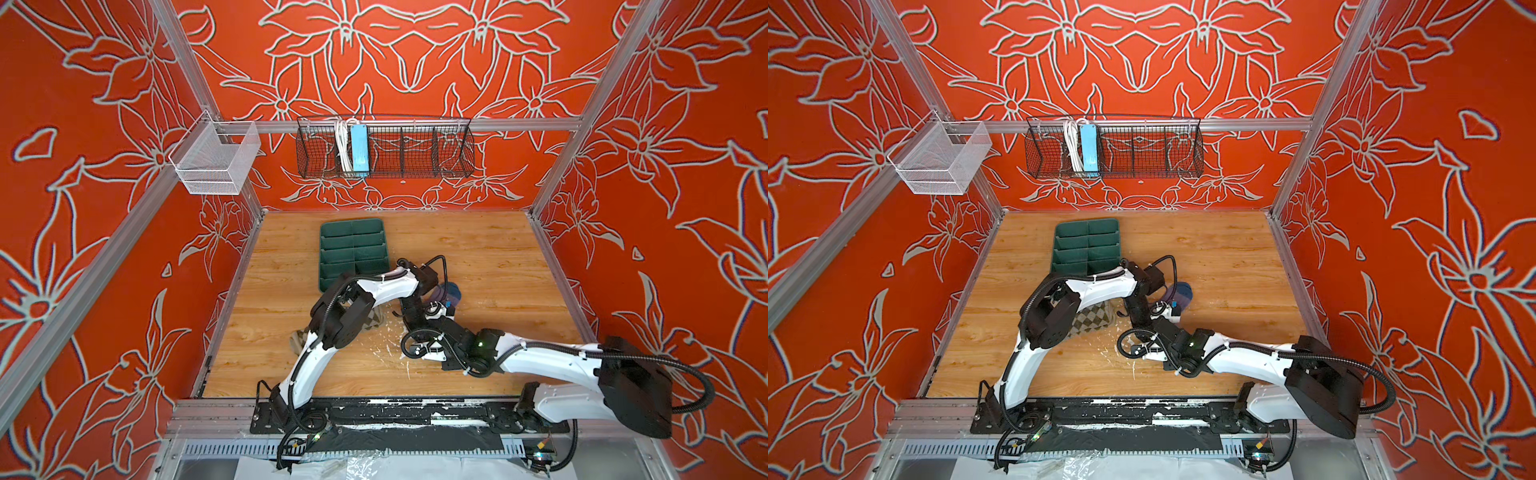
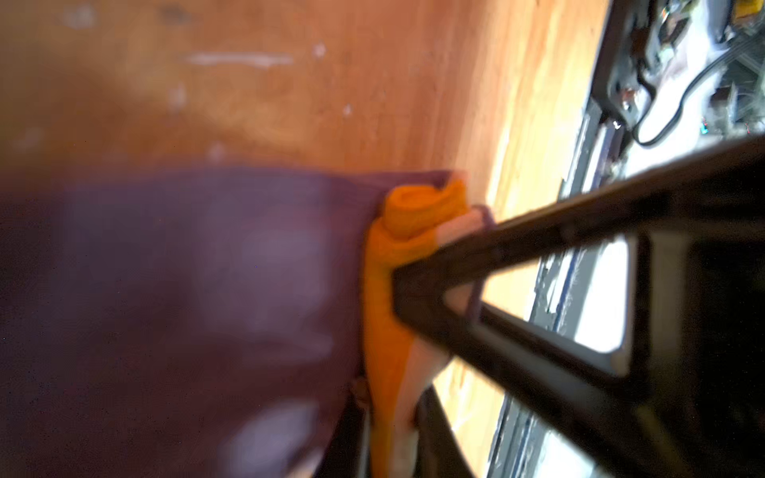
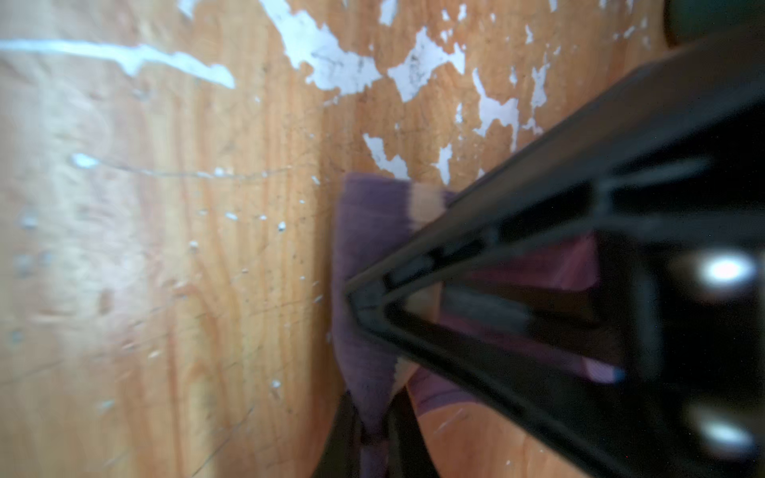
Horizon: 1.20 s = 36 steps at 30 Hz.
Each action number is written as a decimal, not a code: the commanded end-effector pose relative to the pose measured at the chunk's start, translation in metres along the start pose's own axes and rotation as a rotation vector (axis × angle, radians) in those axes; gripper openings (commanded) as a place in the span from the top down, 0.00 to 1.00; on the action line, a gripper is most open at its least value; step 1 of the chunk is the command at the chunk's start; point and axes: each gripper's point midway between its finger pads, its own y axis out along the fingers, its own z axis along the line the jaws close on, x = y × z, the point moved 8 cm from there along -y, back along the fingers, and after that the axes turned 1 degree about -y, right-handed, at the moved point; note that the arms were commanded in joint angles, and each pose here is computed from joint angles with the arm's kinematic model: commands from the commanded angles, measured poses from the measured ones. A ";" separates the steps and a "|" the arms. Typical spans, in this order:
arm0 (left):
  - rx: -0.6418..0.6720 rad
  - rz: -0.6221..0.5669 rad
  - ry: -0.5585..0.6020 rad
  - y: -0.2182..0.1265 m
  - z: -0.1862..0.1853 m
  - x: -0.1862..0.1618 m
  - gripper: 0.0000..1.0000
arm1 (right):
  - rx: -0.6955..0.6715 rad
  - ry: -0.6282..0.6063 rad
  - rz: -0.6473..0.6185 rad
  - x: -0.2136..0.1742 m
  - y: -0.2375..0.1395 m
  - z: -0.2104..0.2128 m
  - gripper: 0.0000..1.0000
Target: Roll the socks
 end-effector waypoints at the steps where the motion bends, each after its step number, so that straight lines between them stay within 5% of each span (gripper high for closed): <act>1: 0.176 -0.173 0.006 -0.048 0.004 0.001 0.74 | 0.243 0.095 0.056 -0.012 -0.008 0.017 1.00; 9: 0.591 -0.419 -0.068 -0.134 -0.008 -0.037 0.73 | 0.573 0.303 0.005 -0.011 -0.009 0.005 1.00; 15: 0.966 -0.587 -0.074 -0.184 -0.037 -0.078 0.68 | 0.671 0.433 -0.013 0.000 0.005 -0.018 1.00; 21: 1.007 -0.772 0.144 -0.212 -0.099 -0.108 0.63 | 0.753 0.505 0.009 -0.004 0.019 -0.028 1.00; 23: 0.974 -0.768 0.304 -0.198 -0.116 -0.110 0.61 | 0.775 0.520 0.034 -0.010 0.027 -0.028 1.00; 27: 0.998 -0.550 0.648 -0.138 -0.142 -0.109 0.53 | 0.791 0.544 0.123 -0.023 0.045 -0.027 1.00; 32: 0.950 -0.283 0.750 -0.062 -0.129 -0.101 0.51 | 0.860 0.589 0.141 -0.027 0.055 -0.034 1.00; 36: 0.934 -0.247 0.783 -0.023 -0.117 -0.087 0.51 | 0.883 0.622 0.140 -0.029 0.057 -0.037 1.00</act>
